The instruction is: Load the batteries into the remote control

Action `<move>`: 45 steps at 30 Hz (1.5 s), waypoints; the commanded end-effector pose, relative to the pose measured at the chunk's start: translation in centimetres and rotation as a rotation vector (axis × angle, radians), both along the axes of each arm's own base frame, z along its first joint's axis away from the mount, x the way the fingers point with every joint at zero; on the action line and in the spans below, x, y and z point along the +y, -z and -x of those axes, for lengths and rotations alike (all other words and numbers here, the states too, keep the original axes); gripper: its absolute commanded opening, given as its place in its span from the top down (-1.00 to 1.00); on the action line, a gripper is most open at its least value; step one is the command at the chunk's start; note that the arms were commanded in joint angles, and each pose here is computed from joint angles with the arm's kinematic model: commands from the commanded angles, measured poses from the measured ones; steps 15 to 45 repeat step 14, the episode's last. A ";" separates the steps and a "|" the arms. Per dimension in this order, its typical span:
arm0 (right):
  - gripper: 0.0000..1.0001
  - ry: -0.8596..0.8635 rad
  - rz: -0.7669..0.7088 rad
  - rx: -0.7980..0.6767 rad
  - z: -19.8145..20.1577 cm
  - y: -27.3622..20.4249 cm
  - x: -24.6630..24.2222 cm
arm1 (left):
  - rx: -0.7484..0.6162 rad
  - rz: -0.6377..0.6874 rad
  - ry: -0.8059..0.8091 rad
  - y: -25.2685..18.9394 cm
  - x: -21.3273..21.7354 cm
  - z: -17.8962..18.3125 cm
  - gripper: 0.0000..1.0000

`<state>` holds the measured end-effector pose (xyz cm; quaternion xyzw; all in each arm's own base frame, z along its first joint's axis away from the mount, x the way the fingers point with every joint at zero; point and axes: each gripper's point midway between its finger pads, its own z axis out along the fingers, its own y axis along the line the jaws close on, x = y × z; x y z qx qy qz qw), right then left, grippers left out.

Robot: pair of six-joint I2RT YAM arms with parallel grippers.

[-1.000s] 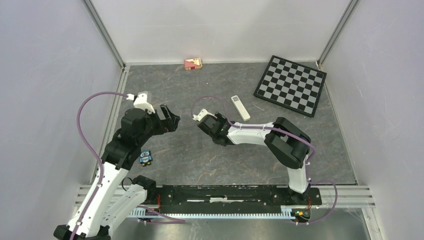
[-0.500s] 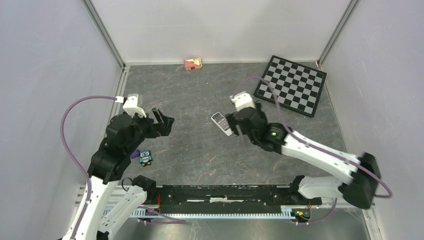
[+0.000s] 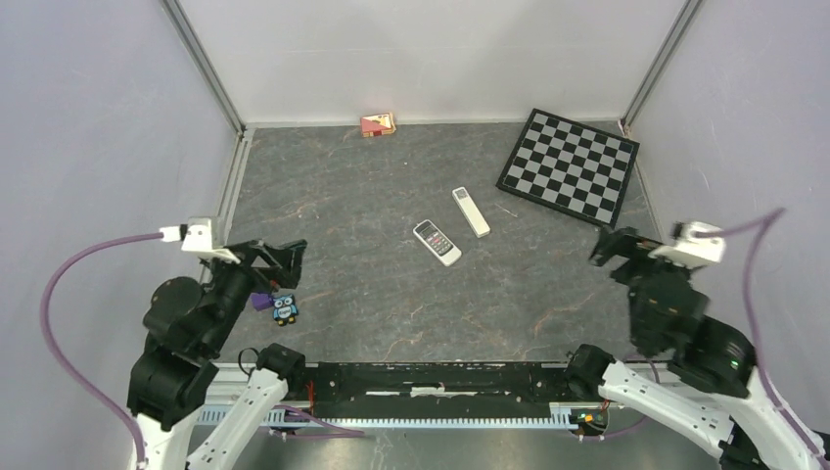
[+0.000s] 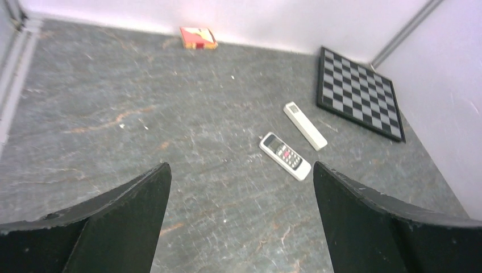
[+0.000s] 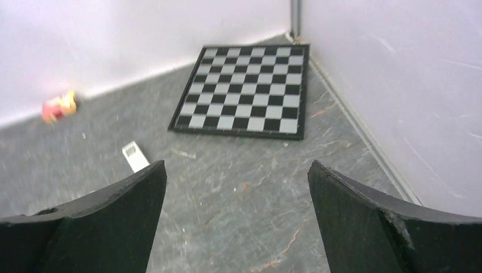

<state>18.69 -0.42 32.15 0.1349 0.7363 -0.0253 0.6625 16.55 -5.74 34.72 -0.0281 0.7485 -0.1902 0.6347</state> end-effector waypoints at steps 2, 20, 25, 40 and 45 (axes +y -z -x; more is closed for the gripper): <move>-0.96 0.173 -0.095 -0.139 2.9 -3.6 -6.1 | -0.129 -0.048 -0.130 -3.3 3.6 1.8 -0.99; -0.96 0.201 -0.153 -0.185 3.5 -4.7 -7.3 | -0.124 -0.047 -0.095 -3.9 3.3 2.8 -0.99; -0.96 0.201 -0.153 -0.185 3.5 -4.7 -7.3 | -0.124 -0.047 -0.095 -3.9 3.3 2.8 -0.99; -0.96 0.201 -0.153 -0.185 3.5 -4.7 -7.3 | -0.124 -0.047 -0.095 -3.9 3.3 2.8 -0.99; -0.96 0.201 -0.153 -0.185 3.5 -4.7 -7.3 | -0.124 -0.047 -0.095 -3.9 3.3 2.8 -0.99</move>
